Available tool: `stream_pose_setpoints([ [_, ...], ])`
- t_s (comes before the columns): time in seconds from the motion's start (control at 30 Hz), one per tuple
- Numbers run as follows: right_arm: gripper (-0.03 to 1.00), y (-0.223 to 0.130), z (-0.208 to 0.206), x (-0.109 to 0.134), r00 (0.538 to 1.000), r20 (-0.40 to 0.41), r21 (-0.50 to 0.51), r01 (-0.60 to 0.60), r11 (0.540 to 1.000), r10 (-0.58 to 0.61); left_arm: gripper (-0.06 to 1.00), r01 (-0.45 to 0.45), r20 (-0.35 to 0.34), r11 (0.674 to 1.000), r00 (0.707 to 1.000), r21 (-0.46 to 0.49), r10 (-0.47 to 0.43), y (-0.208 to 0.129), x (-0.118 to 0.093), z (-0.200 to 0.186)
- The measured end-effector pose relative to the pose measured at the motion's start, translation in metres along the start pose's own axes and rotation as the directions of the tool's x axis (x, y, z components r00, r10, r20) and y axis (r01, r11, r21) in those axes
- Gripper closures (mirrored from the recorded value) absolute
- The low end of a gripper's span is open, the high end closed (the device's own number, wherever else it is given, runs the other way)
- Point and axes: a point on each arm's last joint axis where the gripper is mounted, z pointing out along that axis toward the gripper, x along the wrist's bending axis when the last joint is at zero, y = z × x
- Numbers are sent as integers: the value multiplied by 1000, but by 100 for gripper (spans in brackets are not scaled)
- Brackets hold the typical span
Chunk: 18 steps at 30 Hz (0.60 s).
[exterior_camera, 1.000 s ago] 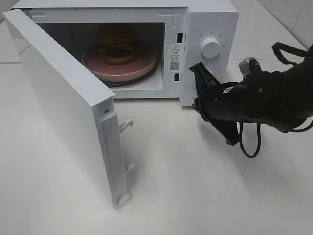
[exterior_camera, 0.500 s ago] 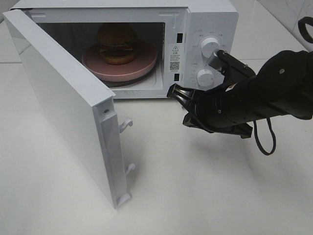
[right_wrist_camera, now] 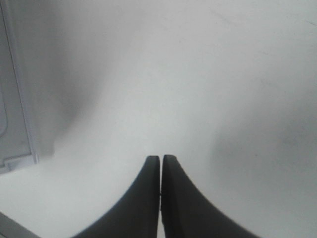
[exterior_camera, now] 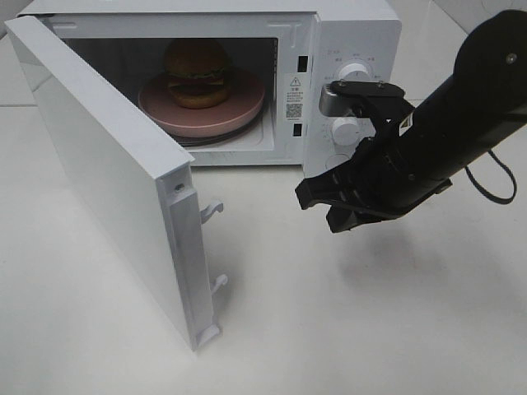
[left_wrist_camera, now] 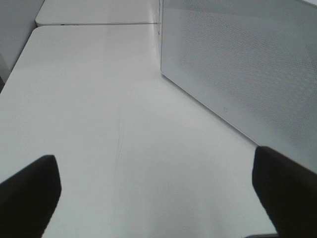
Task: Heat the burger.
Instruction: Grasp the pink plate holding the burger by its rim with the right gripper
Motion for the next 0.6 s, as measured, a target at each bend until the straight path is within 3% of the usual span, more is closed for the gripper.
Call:
stream_pose_setpoints([
  [0.13,94,1,-5,1,994,9,59,106,993,-107,-4,0,0,1000,1000,0,0,0,0,0],
  [0.27,93,2,-14,3,953,-21,145,303,942,-303,-4,0,0,1000,1000,0,0,0,0,0],
  [0.3,93,2,-14,3,953,-21,145,303,942,-303,-4,0,0,1000,1000,0,0,0,0,0],
  [0.37,92,1,-17,4,901,-55,179,432,884,-429,-4,0,0,1000,1000,0,0,0,0,0],
  [0.4,92,1,-17,4,901,-55,179,432,884,-429,-4,0,0,1000,1000,0,0,0,0,0],
  [0.43,92,-1,-18,4,848,-86,192,529,827,-522,-4,0,0,1000,1000,0,0,0,0,0],
  [0.47,91,-2,-18,4,822,-101,198,569,798,-561,-4,0,0,1000,1000,0,0,0,0,0],
  [0.5,91,-2,-18,4,822,-101,198,569,798,-561,-4,0,0,1000,1000,0,0,0,0,0],
  [0.53,91,-4,-18,3,741,-134,202,671,714,-658,-4,0,0,1000,1000,0,0,0,0,0],
  [0.57,91,-4,-18,2,703,-145,200,710,676,-696,-4,0,0,1000,1000,0,0,0,0,0],
  [0.6,91,-4,-18,2,703,-145,200,710,676,-696,-4,0,0,1000,1000,0,0,0,0,0],
])
